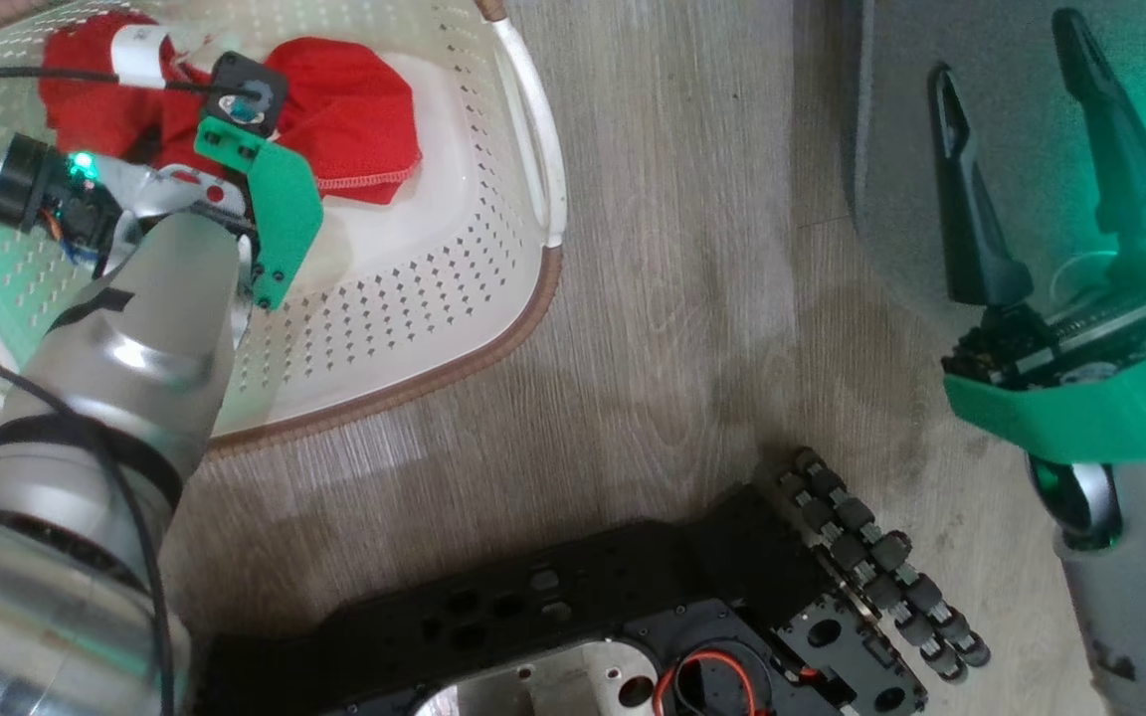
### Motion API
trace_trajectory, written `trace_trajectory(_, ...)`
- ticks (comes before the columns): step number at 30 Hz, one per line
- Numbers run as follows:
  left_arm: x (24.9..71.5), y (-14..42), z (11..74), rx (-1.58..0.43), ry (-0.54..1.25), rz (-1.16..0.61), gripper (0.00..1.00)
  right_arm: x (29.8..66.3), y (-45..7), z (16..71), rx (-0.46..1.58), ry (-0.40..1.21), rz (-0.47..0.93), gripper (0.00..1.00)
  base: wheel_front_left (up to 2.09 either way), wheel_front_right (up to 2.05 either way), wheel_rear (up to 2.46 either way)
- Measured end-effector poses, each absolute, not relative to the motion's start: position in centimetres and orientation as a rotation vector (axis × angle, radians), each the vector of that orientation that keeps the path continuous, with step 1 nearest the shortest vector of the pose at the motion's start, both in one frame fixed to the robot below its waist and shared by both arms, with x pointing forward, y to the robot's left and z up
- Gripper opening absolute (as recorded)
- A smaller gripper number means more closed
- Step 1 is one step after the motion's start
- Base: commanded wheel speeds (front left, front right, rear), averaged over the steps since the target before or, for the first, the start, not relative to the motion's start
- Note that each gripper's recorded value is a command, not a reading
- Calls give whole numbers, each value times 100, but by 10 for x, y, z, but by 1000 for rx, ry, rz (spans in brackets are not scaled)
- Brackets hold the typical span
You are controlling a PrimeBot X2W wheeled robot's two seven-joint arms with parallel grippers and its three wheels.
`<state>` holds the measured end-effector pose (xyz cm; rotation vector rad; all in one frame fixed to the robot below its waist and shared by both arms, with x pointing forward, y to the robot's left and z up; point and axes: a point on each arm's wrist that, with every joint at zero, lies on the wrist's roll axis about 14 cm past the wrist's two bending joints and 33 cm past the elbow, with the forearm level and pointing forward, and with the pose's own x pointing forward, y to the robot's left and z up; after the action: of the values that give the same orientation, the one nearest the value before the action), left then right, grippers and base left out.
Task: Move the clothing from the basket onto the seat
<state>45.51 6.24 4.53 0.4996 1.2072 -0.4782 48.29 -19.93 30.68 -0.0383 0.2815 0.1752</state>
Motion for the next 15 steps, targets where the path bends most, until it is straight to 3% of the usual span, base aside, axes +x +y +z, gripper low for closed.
trace_trajectory(4,449,63,42,508,1250,-489,100,478,-201,306,-40,293,170,100,0,0,0)
trace_trajectory(5,448,64,41,510,1257,-489,74,478,-201,306,-40,292,170,100,0,0,0)
trace_trajectory(6,447,64,40,509,1266,-493,29,478,-201,306,-40,292,170,100,0,0,0)
trace_trajectory(7,446,63,40,505,1270,-496,0,478,-201,306,-40,293,170,100,0,0,0)
trace_trajectory(15,443,60,41,485,1285,-505,0,478,-202,306,-34,293,164,100,0,0,0)
